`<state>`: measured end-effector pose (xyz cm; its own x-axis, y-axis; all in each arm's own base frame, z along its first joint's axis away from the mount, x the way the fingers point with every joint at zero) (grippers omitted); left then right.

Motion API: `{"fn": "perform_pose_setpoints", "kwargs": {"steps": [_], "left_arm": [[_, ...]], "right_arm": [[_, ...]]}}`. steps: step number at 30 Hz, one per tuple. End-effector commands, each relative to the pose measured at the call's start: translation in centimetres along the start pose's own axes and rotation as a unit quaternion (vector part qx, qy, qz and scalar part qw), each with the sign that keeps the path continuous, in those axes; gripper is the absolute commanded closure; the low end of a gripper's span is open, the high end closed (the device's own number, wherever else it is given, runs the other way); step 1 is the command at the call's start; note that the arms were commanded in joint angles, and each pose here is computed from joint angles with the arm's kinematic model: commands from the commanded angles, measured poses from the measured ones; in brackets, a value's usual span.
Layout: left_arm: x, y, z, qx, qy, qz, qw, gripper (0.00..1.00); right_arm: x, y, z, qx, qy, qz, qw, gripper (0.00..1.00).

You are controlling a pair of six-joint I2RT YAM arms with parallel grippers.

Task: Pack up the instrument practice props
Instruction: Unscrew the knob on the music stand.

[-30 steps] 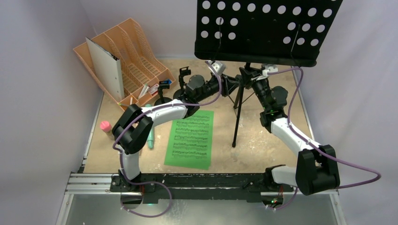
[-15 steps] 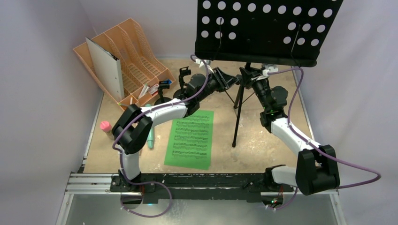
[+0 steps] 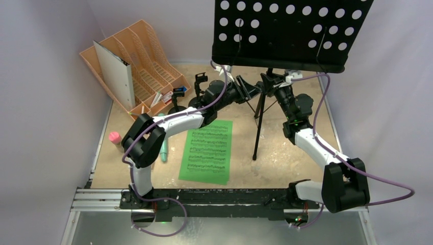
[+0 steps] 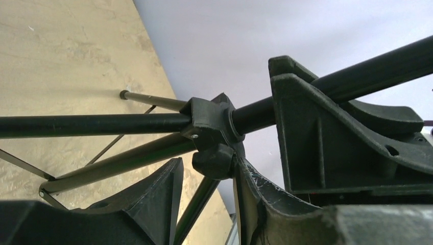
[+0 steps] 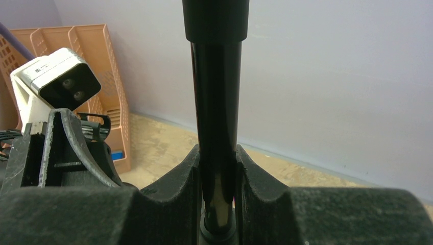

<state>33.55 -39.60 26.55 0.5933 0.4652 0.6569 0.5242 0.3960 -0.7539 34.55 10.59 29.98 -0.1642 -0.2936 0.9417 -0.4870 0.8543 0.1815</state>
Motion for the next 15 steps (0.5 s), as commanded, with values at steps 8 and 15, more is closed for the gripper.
{"fn": "perform_pose_setpoints", "kwargs": {"steps": [8, 15], "left_arm": [[1.7, -3.0, 0.8, -0.038, 0.002, -0.052, 0.998, 0.60], [3.0, -3.0, 1.1, -0.020, -0.042, -0.061, 0.997, 0.60]], "right_arm": [[1.7, 0.8, 0.1, 0.016, -0.027, 0.002, 1.000, 1.00], [1.7, 0.8, 0.2, 0.017, -0.027, 0.003, 0.999, 1.00]]}}
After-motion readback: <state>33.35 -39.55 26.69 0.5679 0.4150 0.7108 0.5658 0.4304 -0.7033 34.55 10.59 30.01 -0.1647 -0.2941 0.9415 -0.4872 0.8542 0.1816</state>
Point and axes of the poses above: each gripper's point midway between its finger pads, its own z axis back along the fingers, its own y axis along the line the jaws close on, x = y × z, the point moved 7 cm from there along z, back along the fingers, and after that the axes turned 10 degrees about -z, right-handed, at the moved point
